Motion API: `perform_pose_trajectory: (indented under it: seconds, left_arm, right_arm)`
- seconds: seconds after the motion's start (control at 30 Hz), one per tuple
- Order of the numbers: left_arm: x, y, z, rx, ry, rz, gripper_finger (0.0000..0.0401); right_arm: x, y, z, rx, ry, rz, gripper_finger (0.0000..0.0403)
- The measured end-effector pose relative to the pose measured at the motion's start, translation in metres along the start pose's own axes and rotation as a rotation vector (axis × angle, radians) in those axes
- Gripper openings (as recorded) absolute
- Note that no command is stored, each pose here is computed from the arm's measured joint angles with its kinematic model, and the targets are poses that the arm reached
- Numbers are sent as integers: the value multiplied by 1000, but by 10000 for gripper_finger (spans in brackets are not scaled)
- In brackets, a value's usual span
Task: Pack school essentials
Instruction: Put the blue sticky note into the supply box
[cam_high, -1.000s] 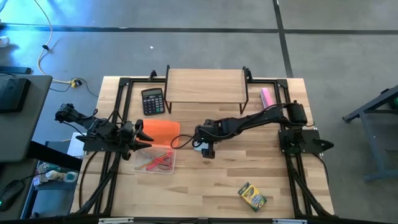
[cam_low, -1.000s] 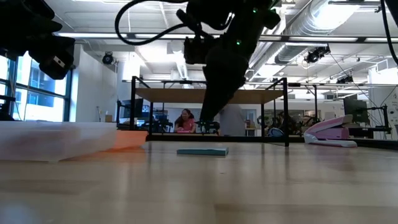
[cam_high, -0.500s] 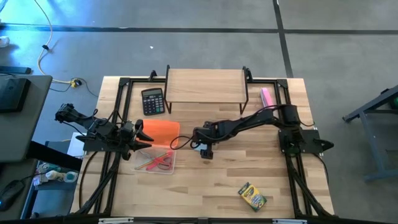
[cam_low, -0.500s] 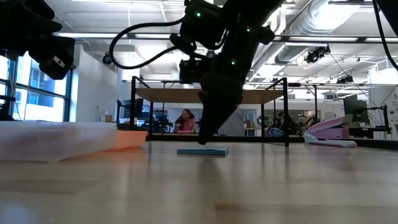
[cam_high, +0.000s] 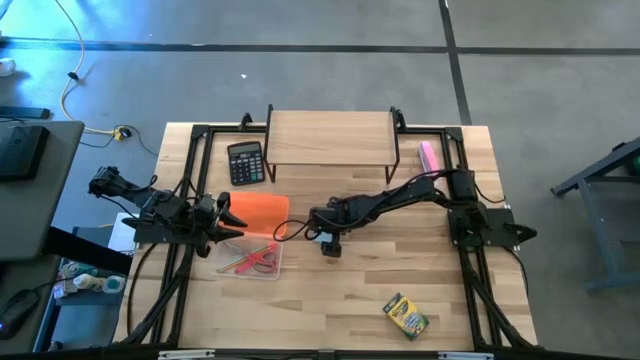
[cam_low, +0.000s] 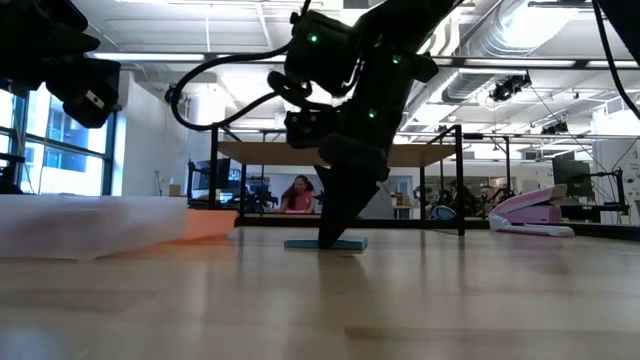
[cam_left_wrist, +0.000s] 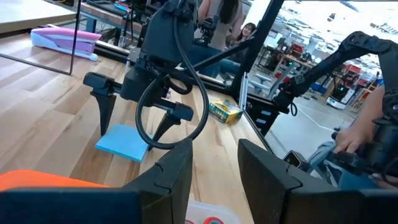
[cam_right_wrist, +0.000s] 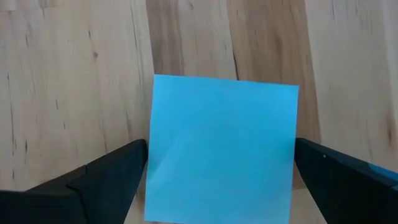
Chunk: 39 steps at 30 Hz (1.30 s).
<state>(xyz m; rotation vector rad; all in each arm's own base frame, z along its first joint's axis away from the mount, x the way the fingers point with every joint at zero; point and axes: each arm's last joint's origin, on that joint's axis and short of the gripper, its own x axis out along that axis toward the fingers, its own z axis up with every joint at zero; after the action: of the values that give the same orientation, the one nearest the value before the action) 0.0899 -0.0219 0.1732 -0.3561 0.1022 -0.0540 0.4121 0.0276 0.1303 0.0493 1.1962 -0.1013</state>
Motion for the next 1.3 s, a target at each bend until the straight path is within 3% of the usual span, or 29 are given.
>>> perform_pose_trajectory:
  seconds: [0.6, 1.13, 1.3]
  left_arm:
    - [0, 0, 0, 0, 0, 0, 117]
    - [0, 0, 0, 0, 0, 0, 117]
    - [0, 0, 0, 0, 0, 0, 117]
  right_arm:
    - [6, 0, -4, 19, 34, -15, 330]
    - [-7, 11, -1, 50, -21, 12, 328]
    - [-21, 21, 15, 41, -92, 37, 328]
